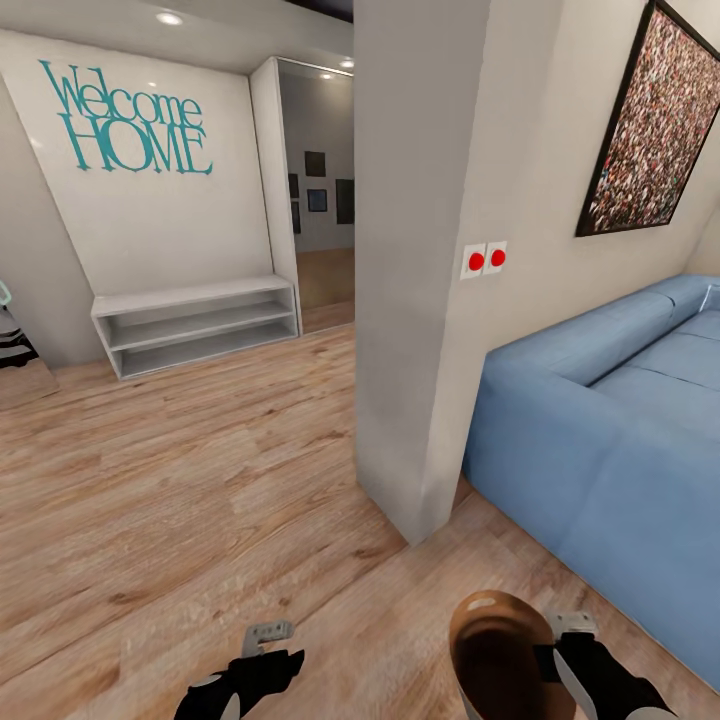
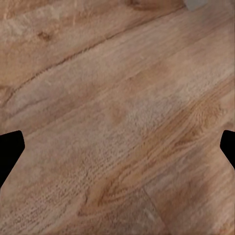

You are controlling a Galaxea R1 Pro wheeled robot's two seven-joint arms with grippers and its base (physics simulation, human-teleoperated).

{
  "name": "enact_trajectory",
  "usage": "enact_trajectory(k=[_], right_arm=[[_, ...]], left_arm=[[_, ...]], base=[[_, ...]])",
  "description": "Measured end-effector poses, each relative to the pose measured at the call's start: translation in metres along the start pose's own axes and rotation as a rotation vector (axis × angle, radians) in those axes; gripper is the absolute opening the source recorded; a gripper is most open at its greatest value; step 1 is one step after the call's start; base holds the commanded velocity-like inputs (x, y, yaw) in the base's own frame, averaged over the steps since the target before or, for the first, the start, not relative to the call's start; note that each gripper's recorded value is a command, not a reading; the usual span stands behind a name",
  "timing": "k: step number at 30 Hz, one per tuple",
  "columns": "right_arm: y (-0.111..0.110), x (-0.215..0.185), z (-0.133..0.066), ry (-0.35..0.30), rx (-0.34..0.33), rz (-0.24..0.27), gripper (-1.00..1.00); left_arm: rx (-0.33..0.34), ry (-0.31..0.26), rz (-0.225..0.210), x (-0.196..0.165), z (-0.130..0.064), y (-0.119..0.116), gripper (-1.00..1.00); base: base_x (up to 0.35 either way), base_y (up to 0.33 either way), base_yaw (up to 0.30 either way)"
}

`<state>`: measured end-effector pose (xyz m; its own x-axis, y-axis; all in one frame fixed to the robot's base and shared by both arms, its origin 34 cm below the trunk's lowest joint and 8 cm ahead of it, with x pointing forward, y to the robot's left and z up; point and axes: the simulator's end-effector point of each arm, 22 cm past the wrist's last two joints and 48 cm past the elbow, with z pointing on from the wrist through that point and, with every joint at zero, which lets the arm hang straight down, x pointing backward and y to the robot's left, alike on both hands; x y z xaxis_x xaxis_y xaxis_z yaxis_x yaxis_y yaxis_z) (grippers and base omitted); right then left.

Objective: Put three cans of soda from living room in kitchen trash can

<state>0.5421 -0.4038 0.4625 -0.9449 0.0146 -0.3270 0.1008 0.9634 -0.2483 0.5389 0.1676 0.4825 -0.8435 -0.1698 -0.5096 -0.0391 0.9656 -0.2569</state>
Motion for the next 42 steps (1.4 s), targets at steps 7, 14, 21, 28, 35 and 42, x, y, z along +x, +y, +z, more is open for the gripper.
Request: enact_trajectory(k=[7,14,21,28,35,42], right_arm=[[0.004,0.009,0.0,0.027,-0.01,-0.013,-1.0],[0.004,0.01,0.0,0.031,-0.009,-0.016,-1.0],[0.004,0.01,0.0,0.031,-0.009,-0.016,-1.0],[0.004,0.01,0.0,0.031,-0.009,-0.016,-1.0],[0.004,0.032,0.004,0.05,-0.002,-0.007,-1.0],[0.004,0.088,0.008,0.121,0.005,-0.029,-1.0]], left_arm=[[0.003,-0.04,0.021,-0.025,-0.001,-0.001,1.0],[0.007,-0.067,0.025,-0.037,-0.004,-0.003,1.0],[0.007,-0.067,0.025,-0.037,-0.004,-0.003,1.0],[0.007,-0.067,0.025,-0.037,-0.004,-0.003,1.0],[0.001,-0.033,0.028,-0.013,-0.003,0.003,1.0],[-0.025,0.13,0.006,0.066,0.006,0.018,1.0]], base=[[0.0,0.0,0.0],[0.0,0.0,0.0],[0.0,0.0,0.0],[0.0,0.0,0.0],[0.0,0.0,-0.149],[0.0,0.0,-0.27]])
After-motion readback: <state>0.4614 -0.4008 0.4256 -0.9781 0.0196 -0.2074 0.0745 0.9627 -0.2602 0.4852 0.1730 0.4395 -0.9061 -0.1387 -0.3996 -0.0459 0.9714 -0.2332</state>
